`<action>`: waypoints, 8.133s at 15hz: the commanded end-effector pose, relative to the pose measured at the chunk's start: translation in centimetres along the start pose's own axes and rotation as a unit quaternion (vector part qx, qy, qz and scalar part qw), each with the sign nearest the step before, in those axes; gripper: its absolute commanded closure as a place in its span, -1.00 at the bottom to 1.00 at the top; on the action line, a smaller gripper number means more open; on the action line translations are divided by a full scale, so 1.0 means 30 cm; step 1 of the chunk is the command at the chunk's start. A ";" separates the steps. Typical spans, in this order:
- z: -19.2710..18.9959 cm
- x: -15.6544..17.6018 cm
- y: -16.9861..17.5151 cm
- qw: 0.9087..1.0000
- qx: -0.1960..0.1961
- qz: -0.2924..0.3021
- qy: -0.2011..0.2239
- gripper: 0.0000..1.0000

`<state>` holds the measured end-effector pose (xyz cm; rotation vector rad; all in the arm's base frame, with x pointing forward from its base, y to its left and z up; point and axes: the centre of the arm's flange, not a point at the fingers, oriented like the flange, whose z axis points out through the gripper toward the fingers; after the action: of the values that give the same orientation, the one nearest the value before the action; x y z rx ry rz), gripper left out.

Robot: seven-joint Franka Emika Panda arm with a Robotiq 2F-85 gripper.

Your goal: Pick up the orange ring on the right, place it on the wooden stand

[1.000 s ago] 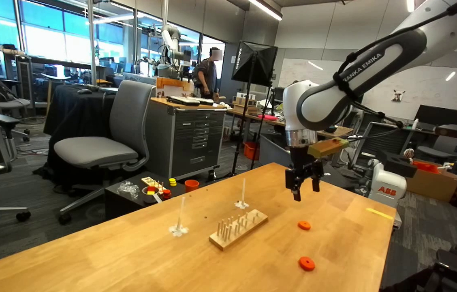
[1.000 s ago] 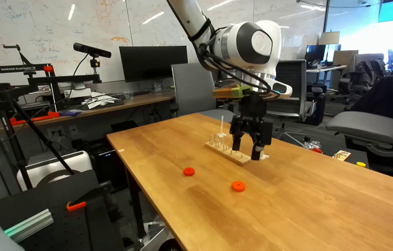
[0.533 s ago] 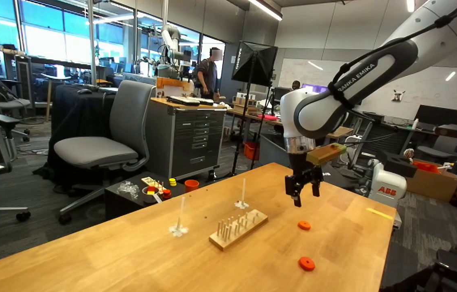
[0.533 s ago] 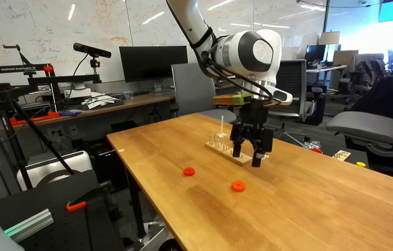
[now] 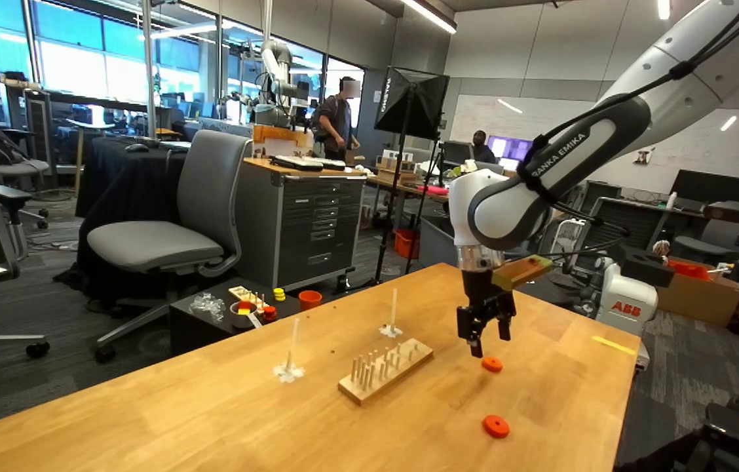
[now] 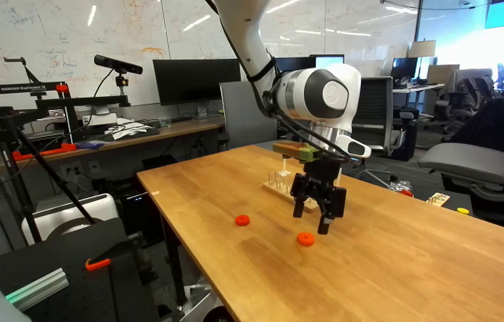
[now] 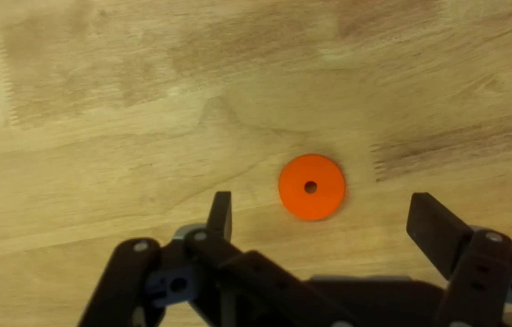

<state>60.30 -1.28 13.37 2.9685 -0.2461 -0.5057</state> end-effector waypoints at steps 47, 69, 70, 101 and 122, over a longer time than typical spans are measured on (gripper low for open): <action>-0.237 -0.009 -0.225 0.995 0.084 -0.050 0.026 0.63; -0.229 0.253 -0.475 0.997 0.058 0.045 -0.022 0.63; -0.221 0.260 -0.475 0.997 0.058 0.047 -0.025 0.62; -0.161 0.296 -0.439 0.995 0.043 0.052 -0.070 0.63; -0.378 0.043 -0.324 0.993 0.061 0.047 0.088 -1.00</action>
<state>70.98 9.45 19.36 3.0844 -0.4524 -0.3118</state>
